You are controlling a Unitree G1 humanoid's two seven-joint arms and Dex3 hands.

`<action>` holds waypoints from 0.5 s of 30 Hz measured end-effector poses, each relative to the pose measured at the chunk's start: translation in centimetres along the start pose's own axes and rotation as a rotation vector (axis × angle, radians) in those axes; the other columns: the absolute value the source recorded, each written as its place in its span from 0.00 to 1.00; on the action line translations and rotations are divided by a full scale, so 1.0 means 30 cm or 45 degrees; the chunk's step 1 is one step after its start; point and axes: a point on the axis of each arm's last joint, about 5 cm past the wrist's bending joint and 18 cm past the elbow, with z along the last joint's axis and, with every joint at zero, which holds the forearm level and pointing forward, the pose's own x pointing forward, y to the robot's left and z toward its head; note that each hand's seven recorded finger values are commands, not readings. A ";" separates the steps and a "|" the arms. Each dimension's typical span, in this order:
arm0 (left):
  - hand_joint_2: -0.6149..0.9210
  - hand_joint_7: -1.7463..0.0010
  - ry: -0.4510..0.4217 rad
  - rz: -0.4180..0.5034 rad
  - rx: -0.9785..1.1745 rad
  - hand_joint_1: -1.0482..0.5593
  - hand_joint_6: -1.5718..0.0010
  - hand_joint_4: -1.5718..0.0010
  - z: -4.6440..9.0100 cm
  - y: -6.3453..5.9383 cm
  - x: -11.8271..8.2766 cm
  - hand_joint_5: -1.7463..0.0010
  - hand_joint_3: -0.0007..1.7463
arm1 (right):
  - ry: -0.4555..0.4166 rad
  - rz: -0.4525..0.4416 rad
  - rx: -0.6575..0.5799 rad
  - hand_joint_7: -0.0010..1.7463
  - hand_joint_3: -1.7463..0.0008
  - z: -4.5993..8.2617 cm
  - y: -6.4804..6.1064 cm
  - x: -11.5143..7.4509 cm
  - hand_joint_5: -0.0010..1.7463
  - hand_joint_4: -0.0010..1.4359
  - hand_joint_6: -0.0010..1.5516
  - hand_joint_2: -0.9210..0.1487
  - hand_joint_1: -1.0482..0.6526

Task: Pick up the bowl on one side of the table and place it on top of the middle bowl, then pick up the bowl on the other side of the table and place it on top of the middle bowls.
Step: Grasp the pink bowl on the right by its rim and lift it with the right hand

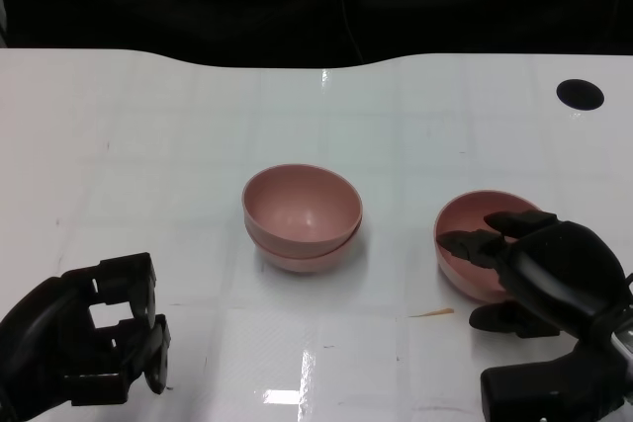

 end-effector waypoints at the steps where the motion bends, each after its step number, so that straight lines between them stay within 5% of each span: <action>1: 0.90 0.00 -0.001 -0.001 0.003 0.79 0.50 0.39 0.000 -0.002 0.001 0.00 0.78 | -0.003 0.004 -0.002 0.02 0.92 0.000 0.003 0.002 0.02 0.35 0.34 0.00 0.18; 15: 0.90 0.00 -0.015 0.018 0.034 0.79 0.50 0.40 0.001 -0.010 0.003 0.00 0.77 | -0.006 -0.007 -0.038 0.01 0.89 -0.022 0.007 0.036 0.01 0.36 0.34 0.00 0.18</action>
